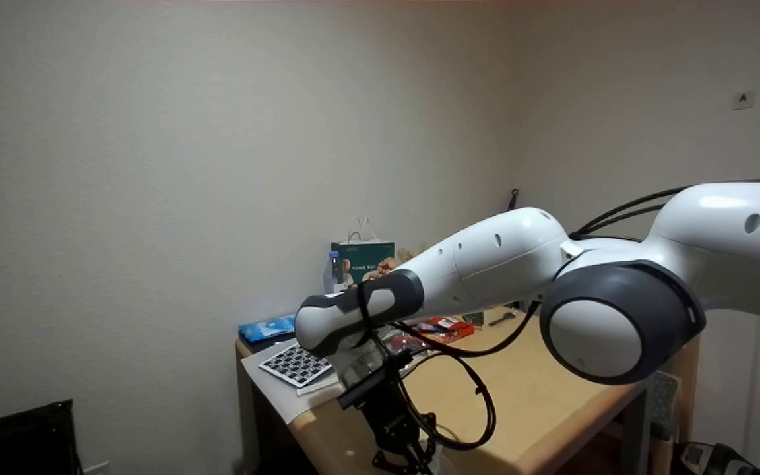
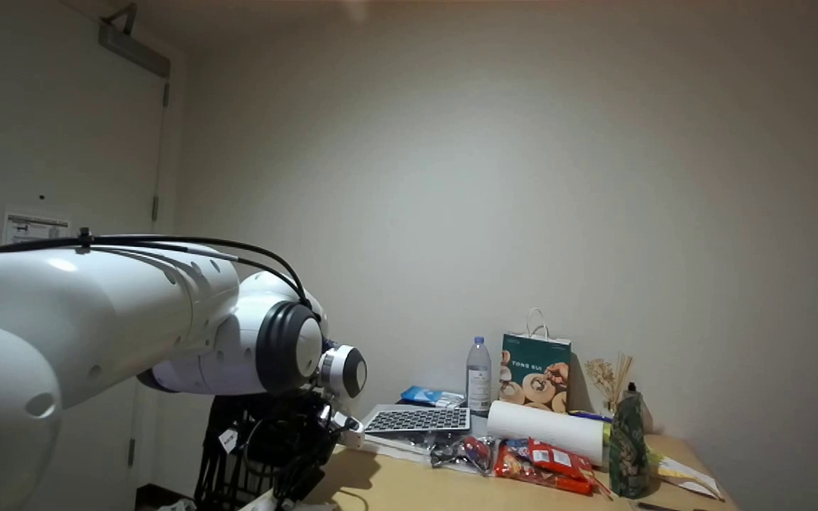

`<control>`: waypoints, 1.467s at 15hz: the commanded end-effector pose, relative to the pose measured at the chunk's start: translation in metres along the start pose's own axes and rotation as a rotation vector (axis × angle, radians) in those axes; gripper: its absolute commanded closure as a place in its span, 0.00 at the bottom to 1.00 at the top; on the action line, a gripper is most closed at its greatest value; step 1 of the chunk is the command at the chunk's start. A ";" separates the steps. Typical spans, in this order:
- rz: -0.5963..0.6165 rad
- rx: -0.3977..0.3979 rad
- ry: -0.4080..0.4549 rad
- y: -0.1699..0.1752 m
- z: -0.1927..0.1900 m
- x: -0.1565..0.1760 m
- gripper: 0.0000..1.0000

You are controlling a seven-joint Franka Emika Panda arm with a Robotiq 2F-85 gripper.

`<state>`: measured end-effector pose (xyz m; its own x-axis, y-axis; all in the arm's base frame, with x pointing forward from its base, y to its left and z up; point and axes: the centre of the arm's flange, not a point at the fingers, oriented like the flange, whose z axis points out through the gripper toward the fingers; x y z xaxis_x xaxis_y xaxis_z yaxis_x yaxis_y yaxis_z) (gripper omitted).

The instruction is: Use the cloth to wipe the counter

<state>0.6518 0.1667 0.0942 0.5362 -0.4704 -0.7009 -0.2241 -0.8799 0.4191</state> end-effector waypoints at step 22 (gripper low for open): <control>0.499 0.459 -0.297 0.199 0.036 0.111 1.00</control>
<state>0.6719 -0.0232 0.0890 0.1462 -0.7242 -0.6739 -0.6523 -0.5827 0.4847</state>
